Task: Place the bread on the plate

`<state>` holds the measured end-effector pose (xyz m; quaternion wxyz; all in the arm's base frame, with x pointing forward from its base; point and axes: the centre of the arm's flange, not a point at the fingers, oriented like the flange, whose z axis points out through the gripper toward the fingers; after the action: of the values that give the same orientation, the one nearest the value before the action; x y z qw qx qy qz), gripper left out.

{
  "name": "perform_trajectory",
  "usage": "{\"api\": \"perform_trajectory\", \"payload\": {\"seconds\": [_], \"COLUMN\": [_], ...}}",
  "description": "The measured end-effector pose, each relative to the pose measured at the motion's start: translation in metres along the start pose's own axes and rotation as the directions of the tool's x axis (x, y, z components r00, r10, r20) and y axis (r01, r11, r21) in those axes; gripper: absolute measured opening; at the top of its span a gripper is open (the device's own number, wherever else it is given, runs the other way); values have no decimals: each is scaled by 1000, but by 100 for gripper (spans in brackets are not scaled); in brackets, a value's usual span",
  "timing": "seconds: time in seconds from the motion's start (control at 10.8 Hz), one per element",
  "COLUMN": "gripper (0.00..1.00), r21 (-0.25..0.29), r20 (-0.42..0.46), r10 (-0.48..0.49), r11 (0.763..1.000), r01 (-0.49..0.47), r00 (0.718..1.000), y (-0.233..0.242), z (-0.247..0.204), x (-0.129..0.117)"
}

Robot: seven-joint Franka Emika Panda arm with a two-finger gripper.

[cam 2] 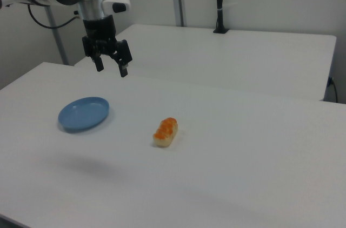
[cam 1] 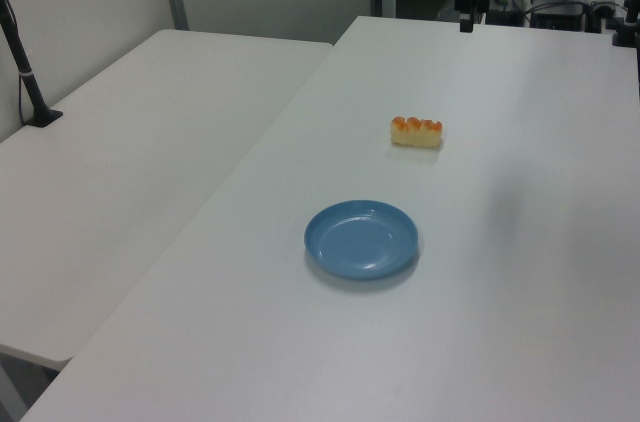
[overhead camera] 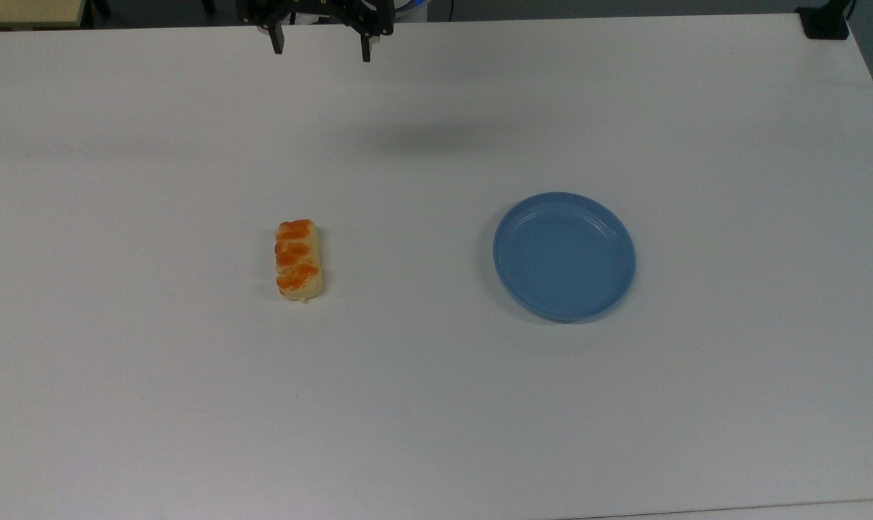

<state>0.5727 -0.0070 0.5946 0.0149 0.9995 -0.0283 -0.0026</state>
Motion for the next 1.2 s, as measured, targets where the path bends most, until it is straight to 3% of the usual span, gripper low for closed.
{"api": "perform_trajectory", "payload": {"seconds": [0.28, 0.65, 0.92, 1.2], "gripper": [100, 100, 98, 98], "r21": [-5, -29, -73, -104], "r20": [-42, -123, -75, -19], "r10": [-9, 2, -67, -116], "r11": [1000, 1000, 995, 988], "r01": [9, -5, 61, 113], "r00": [999, 992, 995, 993], "y": [-8, -1, 11, 22], "z": [20, 84, 167, 219], "x": [21, 74, 103, 113]}}
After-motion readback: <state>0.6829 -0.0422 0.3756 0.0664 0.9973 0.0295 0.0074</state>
